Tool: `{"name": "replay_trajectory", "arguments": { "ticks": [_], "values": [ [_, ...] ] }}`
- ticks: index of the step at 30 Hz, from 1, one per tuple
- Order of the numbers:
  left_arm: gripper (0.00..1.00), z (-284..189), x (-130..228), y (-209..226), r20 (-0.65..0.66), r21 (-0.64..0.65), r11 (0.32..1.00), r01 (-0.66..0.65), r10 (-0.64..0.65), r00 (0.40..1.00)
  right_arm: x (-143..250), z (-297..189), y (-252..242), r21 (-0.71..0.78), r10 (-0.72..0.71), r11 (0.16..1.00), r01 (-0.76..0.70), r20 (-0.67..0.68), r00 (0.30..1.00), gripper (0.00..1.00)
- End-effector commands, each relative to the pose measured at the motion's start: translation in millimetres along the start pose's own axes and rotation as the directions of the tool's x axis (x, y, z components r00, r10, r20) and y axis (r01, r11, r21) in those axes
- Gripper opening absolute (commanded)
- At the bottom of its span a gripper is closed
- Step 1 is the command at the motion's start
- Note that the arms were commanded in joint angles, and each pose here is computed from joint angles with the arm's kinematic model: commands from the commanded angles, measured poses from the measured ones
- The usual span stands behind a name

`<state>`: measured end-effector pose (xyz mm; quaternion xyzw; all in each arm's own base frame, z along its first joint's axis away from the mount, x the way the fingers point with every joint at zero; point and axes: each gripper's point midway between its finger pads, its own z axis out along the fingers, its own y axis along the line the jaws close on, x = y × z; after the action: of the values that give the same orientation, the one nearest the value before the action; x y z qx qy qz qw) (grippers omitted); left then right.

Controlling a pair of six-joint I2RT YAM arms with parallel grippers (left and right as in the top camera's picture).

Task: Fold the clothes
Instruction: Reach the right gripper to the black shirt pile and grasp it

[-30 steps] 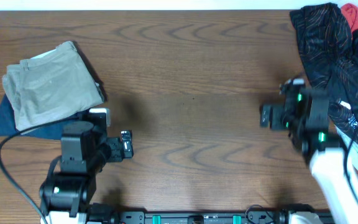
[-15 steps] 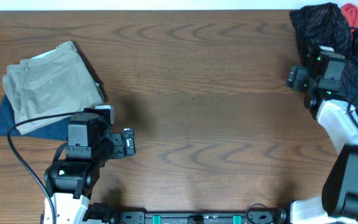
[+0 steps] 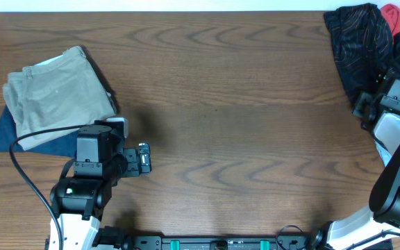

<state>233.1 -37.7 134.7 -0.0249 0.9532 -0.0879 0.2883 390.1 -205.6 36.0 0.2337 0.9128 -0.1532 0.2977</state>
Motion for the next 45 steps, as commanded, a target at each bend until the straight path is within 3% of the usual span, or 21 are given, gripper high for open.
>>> {"name": "replay_trajectory", "arguments": {
  "ticks": [1,11,27,37,45],
  "values": [
    [0.98,-4,-6,-3,0.013,0.013,1.0,0.003,-0.003,1.0,4,7,-1,-0.01,0.01,1.0,-0.01,-0.02,1.0,0.65],
    [0.98,-4,-6,-3,0.013,0.013,1.0,0.003,-0.003,1.0,4,7,9,-0.063,0.009,0.998,-0.01,-0.02,1.0,0.72],
    [0.98,-4,-6,-3,0.013,0.013,1.0,0.003,-0.003,1.0,9,18,11,-0.064,0.007,0.998,-0.009,-0.028,1.0,0.7],
    [0.98,-4,-6,-3,0.014,0.014,1.0,0.003,-0.003,1.0,5,20,5,-0.053,0.022,0.998,-0.022,-0.008,1.0,0.48],
    [0.98,-4,-7,-3,0.017,0.014,1.0,0.002,-0.003,1.0,5,21,3,-0.046,0.024,0.999,-0.024,-0.008,1.0,0.1]
  ]
}}
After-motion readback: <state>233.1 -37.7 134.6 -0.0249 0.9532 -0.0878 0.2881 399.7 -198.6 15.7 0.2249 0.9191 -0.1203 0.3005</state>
